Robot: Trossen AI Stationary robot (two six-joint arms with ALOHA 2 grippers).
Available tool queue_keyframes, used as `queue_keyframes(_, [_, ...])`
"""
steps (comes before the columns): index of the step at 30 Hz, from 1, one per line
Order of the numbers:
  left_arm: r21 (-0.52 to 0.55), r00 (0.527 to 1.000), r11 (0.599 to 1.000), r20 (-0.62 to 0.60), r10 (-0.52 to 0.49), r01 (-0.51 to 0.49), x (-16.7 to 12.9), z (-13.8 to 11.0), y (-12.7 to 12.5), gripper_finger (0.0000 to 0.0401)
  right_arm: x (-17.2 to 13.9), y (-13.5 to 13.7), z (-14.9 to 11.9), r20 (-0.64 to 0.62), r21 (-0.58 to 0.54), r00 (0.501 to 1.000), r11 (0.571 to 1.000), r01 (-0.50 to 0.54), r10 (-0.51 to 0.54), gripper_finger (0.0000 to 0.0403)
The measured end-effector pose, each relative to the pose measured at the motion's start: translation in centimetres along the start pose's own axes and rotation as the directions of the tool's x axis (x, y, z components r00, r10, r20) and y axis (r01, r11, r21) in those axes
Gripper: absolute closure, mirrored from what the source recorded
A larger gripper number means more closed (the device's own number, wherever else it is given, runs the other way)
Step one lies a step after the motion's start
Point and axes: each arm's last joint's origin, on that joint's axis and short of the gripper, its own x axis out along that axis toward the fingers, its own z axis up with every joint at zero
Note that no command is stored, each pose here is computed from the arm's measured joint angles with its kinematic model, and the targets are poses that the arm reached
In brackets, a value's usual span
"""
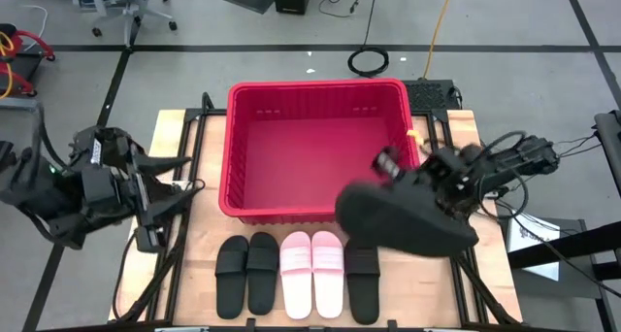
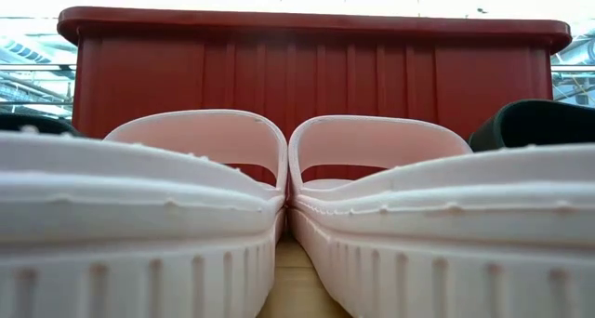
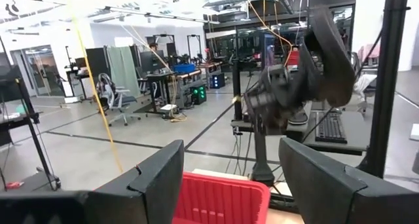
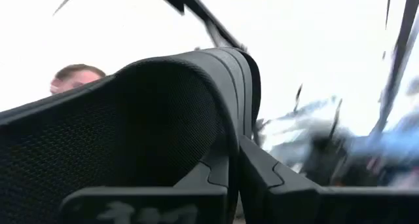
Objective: Pick and place slides into bin
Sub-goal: Put the black slipper into the red container
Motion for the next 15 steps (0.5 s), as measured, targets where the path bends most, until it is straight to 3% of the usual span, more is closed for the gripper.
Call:
queue_keyframes(4, [-0.018, 1.0, 1.0, 0.004, 0.003, -0.003, -0.2, 0.5, 1.4, 0.0146, 2.8, -1.0, 3.6, 0.055, -0.325, 0.998, 0.946, 0.02, -0.003, 0.0401])
queue_keyframes(7, [-0.033, 1.0, 0.999, 0.007, 0.005, -0.005, -0.3, 0.8, 2.3, 0.0146, 4.6, -1.6, 5.5, 0.035, -0.477, 0.989, 0.867, 0.14, -0.141, 0.0401])
queue_keyframes(9, [-0.043, 1.0, 0.999, 0.008, 0.006, -0.006, -0.3, 0.9, 2.8, 0.0146, 5.4, -2.2, 6.4, -0.001, -0.558, 0.953, 0.791, 0.252, -0.304, 0.0401])
queue_keyframes(11, [-0.047, 1.0, 0.999, 0.009, 0.007, -0.006, -0.4, 1.0, 3.1, 0.0146, 5.9, -2.7, 7.2, -0.026, -0.633, 0.867, 0.679, 0.371, -0.497, 0.0401])
queue_keyframes(15, [-0.028, 1.0, 1.0, 0.007, 0.011, -0.01, -0.4, 1.1, 3.3, 0.0146, 5.9, -3.4, 8.3, -0.018, -0.772, 0.602, 0.394, 0.499, -0.798, 0.0401])
